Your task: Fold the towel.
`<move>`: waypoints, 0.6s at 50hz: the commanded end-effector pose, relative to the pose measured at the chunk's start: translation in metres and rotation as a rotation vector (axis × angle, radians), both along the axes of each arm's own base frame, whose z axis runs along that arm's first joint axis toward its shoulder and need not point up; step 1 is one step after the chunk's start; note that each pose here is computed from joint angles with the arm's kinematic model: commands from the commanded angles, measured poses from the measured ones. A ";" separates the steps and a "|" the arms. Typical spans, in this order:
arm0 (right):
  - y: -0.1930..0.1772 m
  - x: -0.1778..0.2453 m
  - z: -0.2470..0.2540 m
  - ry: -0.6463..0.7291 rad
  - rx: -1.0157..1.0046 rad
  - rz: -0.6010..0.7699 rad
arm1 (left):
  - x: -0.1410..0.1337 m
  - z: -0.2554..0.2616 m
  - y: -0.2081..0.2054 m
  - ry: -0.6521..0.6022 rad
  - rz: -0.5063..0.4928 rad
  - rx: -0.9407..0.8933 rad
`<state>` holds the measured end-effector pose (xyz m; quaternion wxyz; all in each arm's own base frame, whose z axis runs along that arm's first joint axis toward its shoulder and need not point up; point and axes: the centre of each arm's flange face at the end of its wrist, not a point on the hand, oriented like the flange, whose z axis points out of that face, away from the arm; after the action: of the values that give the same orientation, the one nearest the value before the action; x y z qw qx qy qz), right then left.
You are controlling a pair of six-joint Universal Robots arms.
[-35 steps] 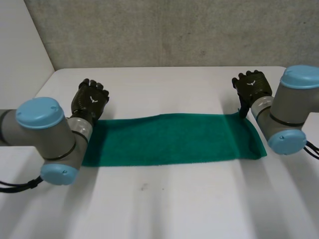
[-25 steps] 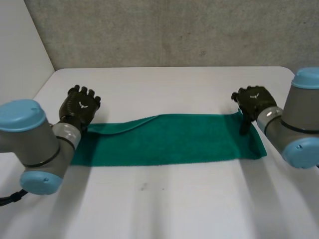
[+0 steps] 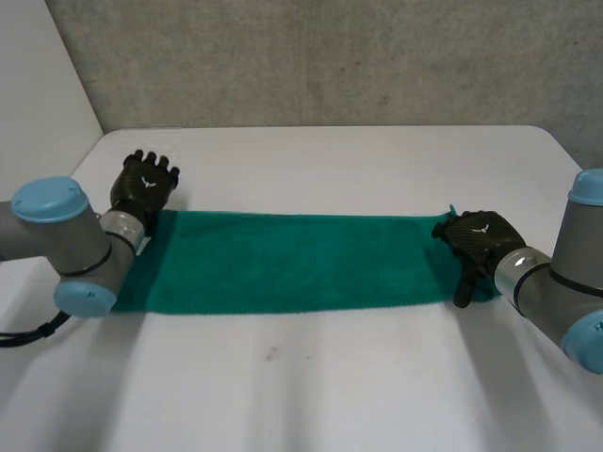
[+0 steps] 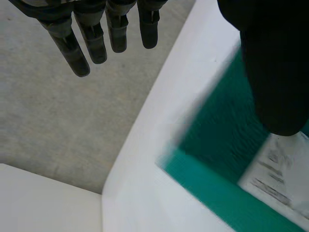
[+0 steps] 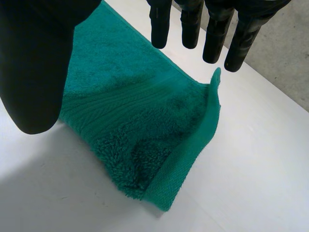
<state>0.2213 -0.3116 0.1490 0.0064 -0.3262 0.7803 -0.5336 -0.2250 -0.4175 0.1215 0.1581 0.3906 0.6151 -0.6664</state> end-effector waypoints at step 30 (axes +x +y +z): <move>0.004 -0.040 0.015 0.058 -0.038 -0.075 | 0.006 0.062 0.100 0.265 0.078 0.082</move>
<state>0.1910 -0.3033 0.1690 -0.0278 -0.3138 0.7780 -0.5436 -0.2187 -0.3371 0.1783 0.1230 0.3051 0.6595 -0.6759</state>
